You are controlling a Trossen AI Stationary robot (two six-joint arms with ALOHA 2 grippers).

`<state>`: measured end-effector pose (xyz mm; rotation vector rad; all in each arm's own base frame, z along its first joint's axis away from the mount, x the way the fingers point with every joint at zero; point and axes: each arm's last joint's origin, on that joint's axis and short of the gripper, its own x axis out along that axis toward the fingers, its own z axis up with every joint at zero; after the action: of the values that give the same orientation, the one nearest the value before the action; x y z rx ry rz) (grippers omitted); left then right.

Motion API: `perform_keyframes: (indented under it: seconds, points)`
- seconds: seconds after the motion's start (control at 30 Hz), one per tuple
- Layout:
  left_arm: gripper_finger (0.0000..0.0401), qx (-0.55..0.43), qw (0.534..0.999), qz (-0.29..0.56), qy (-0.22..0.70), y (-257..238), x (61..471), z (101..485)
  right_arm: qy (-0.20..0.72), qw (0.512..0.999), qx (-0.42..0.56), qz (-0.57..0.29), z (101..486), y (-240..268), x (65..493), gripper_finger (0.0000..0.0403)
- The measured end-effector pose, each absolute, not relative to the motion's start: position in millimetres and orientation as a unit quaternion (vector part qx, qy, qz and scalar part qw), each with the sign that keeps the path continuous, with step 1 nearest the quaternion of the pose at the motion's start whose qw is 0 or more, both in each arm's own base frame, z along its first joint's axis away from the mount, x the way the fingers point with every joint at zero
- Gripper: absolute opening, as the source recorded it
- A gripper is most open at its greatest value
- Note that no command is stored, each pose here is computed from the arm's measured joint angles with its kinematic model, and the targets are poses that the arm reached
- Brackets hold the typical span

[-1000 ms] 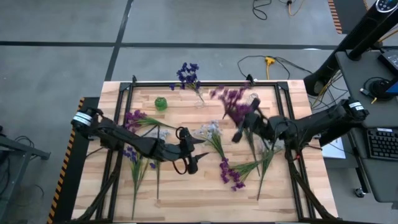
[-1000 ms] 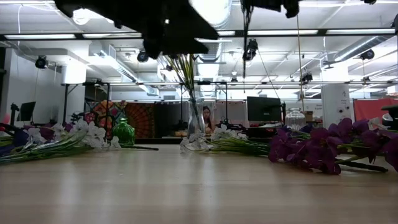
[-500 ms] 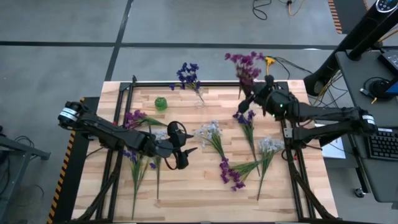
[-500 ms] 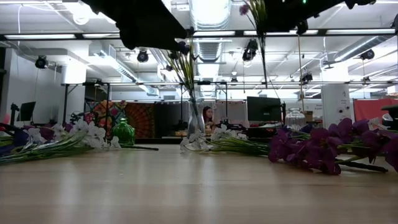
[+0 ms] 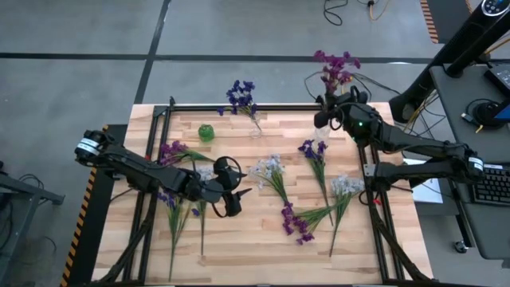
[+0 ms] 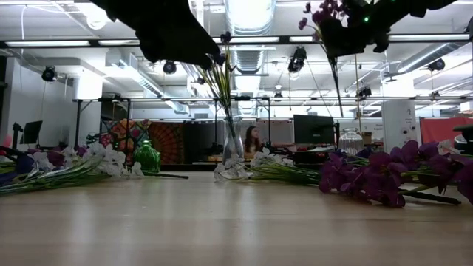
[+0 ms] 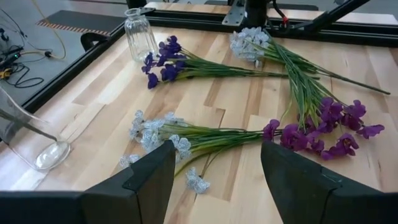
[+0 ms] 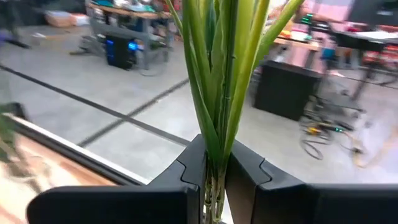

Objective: Sort flowers into vase by color
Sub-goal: Put the bottom left light violet flowers into the right transparent vase

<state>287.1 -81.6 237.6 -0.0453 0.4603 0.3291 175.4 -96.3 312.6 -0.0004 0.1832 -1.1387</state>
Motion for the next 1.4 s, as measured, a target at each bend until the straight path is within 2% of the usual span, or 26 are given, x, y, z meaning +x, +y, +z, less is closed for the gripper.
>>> perform_keyframes:
  seconds: [0.3, 0.93, 1.2, 1.4]
  points:
    - [0.0219, -0.022, 0.96, 0.162, 0.227, -82, 287, 238, 0.105, 0.82, -0.001, -0.562, 302, -97, 173, 0.0036]
    - [0.0219, -0.04, 0.961, 0.165, 0.217, -82, 288, 239, 0.097, 0.822, -0.001, -0.562, 299, -97, 174, 0.0036]
    - [0.0219, -0.153, 0.966, 0.173, 0.118, -89, 312, 227, 0.108, 0.819, -0.007, -0.564, 295, -100, 176, 0.0036]
    - [0.0219, -0.299, 0.929, 0.203, 0.077, -95, 337, 190, 0.114, 0.817, -0.013, -0.565, 295, -101, 176, 0.0036]
